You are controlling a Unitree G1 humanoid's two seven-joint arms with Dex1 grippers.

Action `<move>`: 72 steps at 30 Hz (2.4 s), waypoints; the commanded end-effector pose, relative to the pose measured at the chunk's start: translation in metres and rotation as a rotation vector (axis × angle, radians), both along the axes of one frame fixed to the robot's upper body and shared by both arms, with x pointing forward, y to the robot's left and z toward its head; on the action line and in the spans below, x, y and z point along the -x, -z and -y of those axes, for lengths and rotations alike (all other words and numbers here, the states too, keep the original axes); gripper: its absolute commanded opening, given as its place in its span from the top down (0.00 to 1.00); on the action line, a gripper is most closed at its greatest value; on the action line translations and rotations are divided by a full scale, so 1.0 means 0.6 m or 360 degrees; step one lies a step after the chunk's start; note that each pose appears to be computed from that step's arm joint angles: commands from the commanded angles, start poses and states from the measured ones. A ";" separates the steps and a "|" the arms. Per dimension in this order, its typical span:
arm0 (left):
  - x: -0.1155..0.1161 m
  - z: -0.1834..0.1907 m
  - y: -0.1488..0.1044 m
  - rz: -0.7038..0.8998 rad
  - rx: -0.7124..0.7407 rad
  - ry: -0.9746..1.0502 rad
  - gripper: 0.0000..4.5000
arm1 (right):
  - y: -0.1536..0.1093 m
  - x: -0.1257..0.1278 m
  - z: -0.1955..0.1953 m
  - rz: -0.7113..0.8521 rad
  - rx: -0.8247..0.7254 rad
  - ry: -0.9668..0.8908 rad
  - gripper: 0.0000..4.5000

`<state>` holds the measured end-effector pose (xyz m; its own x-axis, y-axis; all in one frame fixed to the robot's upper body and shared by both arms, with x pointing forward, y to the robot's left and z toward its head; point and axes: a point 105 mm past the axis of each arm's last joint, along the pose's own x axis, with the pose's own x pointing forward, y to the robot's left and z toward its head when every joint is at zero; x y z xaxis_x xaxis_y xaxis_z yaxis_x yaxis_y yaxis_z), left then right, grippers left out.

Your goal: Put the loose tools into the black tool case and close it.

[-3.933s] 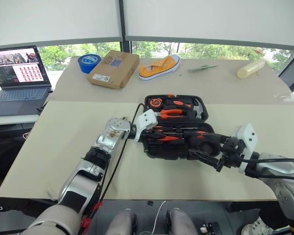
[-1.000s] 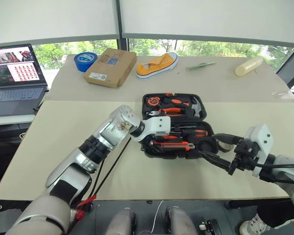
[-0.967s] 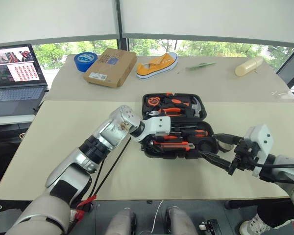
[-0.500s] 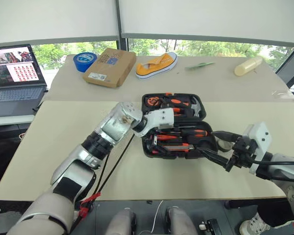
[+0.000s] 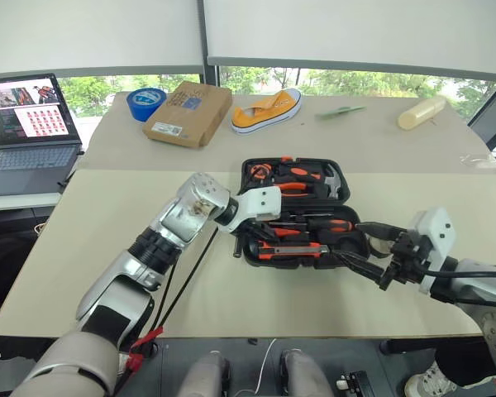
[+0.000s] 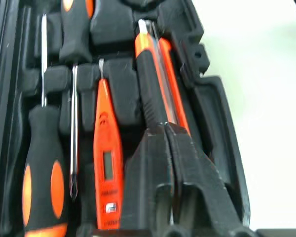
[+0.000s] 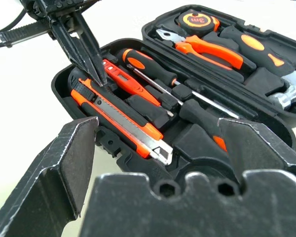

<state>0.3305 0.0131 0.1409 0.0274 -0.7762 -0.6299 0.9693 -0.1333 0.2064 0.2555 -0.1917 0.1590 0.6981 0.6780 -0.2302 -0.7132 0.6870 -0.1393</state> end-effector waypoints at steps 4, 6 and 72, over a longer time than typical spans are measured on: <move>-0.002 -0.002 0.028 0.0112 -0.0146 0.0048 0.99 | -0.014 0.003 0.000 0.0063 0.0020 -0.0016 0.00; -0.001 -0.002 0.040 0.0123 -0.0185 0.0071 0.99 | -0.014 0.004 0.001 0.0063 0.0023 -0.0012 0.00; 0.095 -0.141 -0.123 -0.0076 0.0584 -0.0113 0.01 | 0.059 -0.088 0.120 -0.0061 0.0956 -0.0163 0.00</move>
<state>0.2740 0.0998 0.2087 0.0644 -0.9475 -0.3132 0.9908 0.0232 0.1336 0.3079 -0.2634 0.1262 0.6283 0.5033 -0.5933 -0.7774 0.4345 -0.4547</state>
